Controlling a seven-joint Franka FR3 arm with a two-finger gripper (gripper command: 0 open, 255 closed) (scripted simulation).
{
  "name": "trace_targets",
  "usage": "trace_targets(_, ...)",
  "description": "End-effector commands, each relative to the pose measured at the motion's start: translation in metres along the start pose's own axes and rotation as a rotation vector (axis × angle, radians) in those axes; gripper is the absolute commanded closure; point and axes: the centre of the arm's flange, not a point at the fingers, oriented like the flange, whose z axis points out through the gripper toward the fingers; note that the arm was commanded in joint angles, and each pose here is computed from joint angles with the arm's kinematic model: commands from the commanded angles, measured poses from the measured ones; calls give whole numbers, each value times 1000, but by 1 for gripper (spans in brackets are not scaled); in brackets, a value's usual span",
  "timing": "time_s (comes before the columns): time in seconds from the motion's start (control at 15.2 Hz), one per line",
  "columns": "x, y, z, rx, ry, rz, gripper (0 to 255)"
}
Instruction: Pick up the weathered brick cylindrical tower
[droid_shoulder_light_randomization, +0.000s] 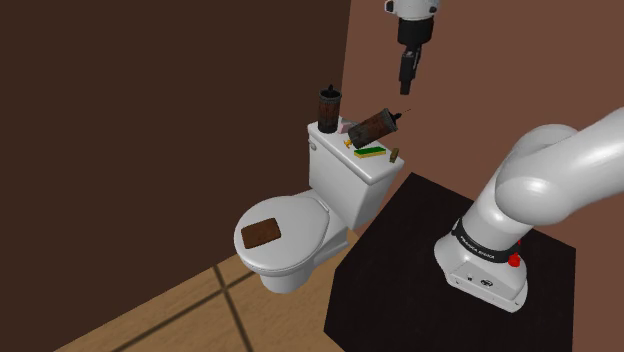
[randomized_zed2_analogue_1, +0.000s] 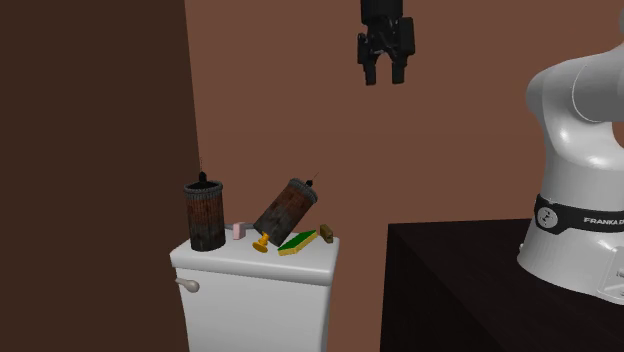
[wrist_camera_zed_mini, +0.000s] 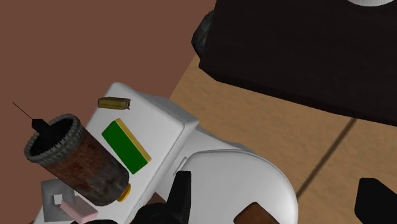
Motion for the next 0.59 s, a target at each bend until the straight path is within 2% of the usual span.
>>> trace_targets(0.0,4,21,18,-1,-13,-17,0)
trace_targets(0.53,21,105,80,-2,-67,-78,0)
